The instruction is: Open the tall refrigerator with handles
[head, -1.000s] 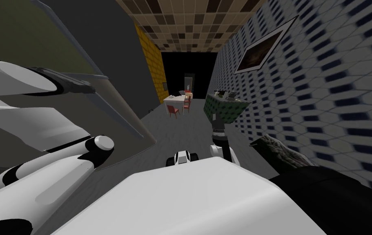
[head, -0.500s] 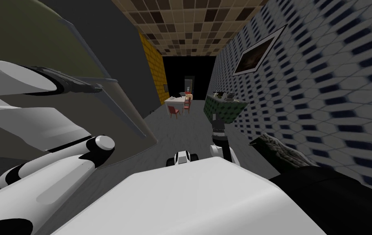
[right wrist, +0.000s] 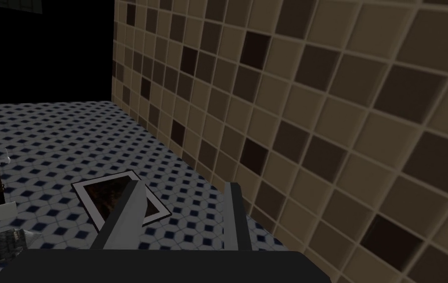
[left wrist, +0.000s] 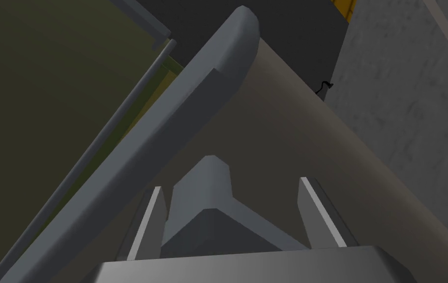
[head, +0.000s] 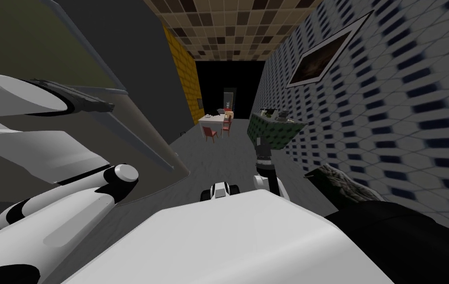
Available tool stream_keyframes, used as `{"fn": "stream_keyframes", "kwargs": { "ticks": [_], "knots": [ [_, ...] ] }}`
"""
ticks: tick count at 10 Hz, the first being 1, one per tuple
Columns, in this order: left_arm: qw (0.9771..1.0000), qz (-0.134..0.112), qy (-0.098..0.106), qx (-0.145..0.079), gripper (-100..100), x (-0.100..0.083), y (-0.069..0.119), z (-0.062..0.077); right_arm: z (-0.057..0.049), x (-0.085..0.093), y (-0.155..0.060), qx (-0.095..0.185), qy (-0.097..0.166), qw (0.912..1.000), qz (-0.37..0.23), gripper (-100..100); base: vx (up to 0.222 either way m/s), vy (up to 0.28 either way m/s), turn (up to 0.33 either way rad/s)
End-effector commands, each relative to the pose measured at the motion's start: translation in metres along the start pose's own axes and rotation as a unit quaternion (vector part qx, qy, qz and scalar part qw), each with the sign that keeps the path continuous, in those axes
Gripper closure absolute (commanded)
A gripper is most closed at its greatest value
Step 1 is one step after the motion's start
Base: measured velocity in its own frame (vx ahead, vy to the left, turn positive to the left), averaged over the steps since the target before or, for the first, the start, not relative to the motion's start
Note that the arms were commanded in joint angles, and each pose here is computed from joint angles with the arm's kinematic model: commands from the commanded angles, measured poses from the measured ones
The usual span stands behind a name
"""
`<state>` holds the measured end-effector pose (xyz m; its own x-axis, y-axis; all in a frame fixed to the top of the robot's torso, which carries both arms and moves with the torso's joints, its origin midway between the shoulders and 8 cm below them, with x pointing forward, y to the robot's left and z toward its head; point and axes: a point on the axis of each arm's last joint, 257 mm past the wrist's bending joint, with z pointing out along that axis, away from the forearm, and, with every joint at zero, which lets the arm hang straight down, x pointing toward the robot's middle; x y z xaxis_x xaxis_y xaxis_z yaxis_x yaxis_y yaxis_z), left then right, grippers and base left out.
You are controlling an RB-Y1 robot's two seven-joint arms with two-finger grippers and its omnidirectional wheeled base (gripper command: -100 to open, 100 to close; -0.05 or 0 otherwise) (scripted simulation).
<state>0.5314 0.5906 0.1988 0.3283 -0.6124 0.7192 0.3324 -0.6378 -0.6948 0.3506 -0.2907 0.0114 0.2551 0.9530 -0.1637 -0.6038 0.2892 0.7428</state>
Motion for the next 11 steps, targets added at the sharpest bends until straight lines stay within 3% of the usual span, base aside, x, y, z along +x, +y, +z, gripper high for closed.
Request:
{"fn": "stream_keyframes", "kwargs": {
  "ticks": [1,9,10,11],
  "knots": [
    [1.0000,0.001,0.005,0.004,-100,0.012,-0.015,-0.010,0.000,0.000,0.000,0.000,0.000,1.0000,0.000,0,-0.042,0.046,-0.045],
    [0.9999,0.001,-0.002,0.013,-100,0.033,-0.057,-0.046,0.000,0.000,0.000,0.000,0.000,1.0000,0.000,0,0.043,0.013,-0.022],
    [0.9999,0.001,0.000,0.013,-100,0.032,-0.055,-0.041,0.000,0.000,0.000,0.000,0.000,1.0000,0.000,0,0.013,0.008,-0.002],
    [0.9999,0.001,-0.001,0.012,0,0.032,-0.055,-0.042,0.000,0.000,0.000,0.000,0.000,1.0000,0.000,0,0.000,0.000,0.000]
  ]
}}
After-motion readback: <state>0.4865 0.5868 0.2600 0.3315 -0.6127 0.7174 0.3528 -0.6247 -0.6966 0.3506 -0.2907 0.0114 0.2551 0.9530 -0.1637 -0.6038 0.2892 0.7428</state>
